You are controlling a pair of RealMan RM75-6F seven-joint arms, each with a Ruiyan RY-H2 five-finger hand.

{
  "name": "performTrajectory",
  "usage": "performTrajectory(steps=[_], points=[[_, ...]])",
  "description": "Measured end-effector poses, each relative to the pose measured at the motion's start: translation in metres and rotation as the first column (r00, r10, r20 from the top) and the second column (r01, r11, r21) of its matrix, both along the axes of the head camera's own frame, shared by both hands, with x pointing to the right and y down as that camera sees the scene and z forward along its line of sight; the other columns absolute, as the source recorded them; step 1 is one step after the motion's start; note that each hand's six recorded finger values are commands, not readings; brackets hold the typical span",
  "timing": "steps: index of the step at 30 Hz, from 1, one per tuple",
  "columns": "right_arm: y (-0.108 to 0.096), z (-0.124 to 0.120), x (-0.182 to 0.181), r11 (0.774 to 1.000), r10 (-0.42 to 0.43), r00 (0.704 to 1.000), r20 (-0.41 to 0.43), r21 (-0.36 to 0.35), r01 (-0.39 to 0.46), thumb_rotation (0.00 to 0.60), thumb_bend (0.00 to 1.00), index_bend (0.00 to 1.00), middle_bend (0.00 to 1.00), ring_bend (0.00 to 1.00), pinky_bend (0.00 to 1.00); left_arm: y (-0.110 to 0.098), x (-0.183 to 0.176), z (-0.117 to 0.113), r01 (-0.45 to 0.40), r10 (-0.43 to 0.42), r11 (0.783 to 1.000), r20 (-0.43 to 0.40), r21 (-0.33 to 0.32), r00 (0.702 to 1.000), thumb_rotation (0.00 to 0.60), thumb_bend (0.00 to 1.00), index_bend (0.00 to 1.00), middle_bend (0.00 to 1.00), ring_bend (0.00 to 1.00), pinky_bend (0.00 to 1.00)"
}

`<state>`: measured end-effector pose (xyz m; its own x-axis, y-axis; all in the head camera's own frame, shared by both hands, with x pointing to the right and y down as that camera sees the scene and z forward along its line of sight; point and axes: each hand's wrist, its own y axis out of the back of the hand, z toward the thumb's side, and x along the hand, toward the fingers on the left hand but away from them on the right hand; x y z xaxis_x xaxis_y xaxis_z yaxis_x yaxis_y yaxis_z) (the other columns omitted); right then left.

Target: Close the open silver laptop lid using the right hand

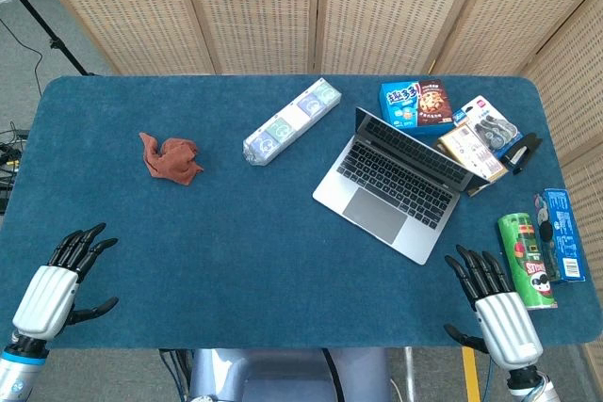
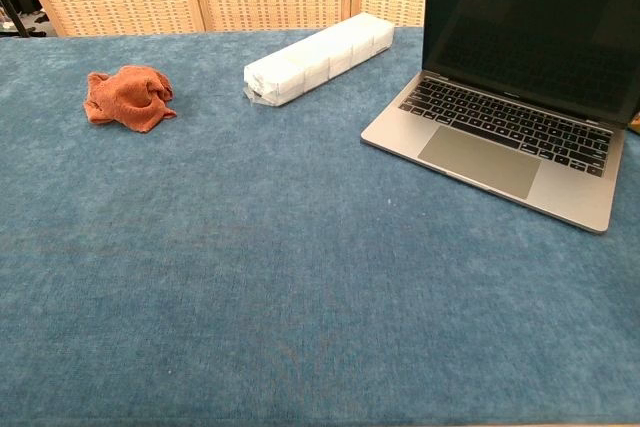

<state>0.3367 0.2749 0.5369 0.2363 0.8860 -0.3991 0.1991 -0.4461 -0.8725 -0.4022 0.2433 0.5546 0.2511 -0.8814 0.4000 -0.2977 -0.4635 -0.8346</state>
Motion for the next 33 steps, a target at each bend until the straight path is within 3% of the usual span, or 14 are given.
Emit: performTrajectory(steps=[19,25,33], points=[[-0.010,0.000,-0.004,1.000,0.002,1.000,0.031,0.011,-0.002,0.600,0.04,0.00,0.00,0.00,0.00,-0.002,-0.003,-0.001,0.011,-0.011,1.000,0.006,0.007,1.000,0.600,0.13,0.18,0.09,0.10,0.09],[-0.033,-0.004,-0.015,0.999,-0.030,0.999,0.038,0.044,0.028,0.600,0.04,0.00,0.00,0.00,0.00,-0.002,-0.003,-0.002,0.009,-0.009,1.000,0.001,0.012,1.000,0.600,0.13,0.18,0.09,0.10,0.09],[-0.095,-0.005,-0.056,0.984,-0.137,0.989,0.049,0.125,0.130,0.600,0.04,0.00,0.00,0.00,0.00,-0.001,-0.001,-0.003,0.000,0.000,1.000,-0.005,0.014,1.000,0.600,0.13,0.18,0.09,0.10,0.09]])
